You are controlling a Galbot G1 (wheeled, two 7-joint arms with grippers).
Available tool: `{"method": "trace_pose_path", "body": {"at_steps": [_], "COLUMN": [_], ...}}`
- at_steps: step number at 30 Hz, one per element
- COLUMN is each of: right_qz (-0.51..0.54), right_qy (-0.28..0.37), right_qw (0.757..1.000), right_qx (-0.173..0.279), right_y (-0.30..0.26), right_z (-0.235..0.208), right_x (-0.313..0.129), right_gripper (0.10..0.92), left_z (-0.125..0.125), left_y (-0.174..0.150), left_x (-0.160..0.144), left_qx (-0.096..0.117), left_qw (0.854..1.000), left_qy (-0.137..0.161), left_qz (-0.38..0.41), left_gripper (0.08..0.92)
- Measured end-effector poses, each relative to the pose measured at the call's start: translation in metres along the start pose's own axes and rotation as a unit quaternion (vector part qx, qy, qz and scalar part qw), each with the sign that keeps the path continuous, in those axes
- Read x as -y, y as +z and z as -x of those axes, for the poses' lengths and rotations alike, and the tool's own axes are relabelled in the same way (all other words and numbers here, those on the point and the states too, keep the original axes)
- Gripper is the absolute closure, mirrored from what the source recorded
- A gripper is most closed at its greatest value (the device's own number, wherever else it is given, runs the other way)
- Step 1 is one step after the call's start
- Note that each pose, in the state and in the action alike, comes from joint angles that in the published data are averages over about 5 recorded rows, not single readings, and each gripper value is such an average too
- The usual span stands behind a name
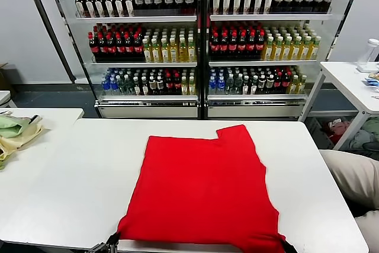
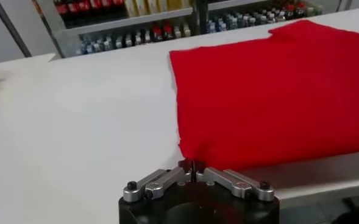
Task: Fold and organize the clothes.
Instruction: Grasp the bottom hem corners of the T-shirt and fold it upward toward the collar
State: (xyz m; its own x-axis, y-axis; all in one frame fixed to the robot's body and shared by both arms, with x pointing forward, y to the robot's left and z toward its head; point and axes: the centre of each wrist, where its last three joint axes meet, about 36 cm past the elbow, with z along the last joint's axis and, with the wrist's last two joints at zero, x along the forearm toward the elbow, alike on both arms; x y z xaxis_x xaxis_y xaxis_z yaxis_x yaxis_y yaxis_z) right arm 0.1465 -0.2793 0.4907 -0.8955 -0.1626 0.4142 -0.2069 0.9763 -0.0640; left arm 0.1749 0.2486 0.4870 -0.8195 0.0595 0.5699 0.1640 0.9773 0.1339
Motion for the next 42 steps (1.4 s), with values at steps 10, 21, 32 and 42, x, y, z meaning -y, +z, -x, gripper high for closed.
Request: {"method": "trace_pose_path", "body": {"at_steps": [10, 21, 32, 42], "right_qz": [-0.004, 0.005, 0.009, 0.006], "right_qy": [0.014, 0.036, 0.042, 0.032], "right_qw": [0.999, 0.998, 0.999, 0.999], "right_qx": [0.039, 0.042, 0.034, 0.030], "right_y": [-0.009, -0.004, 0.001, 0.005], "right_z": [0.040, 0.085, 0.118, 0.133], "right_x": [0.010, 0.021, 0.022, 0.018], "right_gripper": [0.906, 0.906, 0.906, 0.906], "left_z": [0.023, 0.089, 0.136, 0.161], "left_y": [-0.016, -0.017, -0.019, -0.028], "left_x": [-0.008, -0.019, -0.028, -0.043], "left_qx": [0.032, 0.054, 0.058, 0.067], "left_qw": [0.999, 0.997, 0.996, 0.996], "left_qy": [0.022, 0.052, 0.068, 0.065], "left_qz": [-0.007, -0.025, -0.027, -0.007], "left_gripper": [0.916, 0.916, 0.916, 0.916]}}
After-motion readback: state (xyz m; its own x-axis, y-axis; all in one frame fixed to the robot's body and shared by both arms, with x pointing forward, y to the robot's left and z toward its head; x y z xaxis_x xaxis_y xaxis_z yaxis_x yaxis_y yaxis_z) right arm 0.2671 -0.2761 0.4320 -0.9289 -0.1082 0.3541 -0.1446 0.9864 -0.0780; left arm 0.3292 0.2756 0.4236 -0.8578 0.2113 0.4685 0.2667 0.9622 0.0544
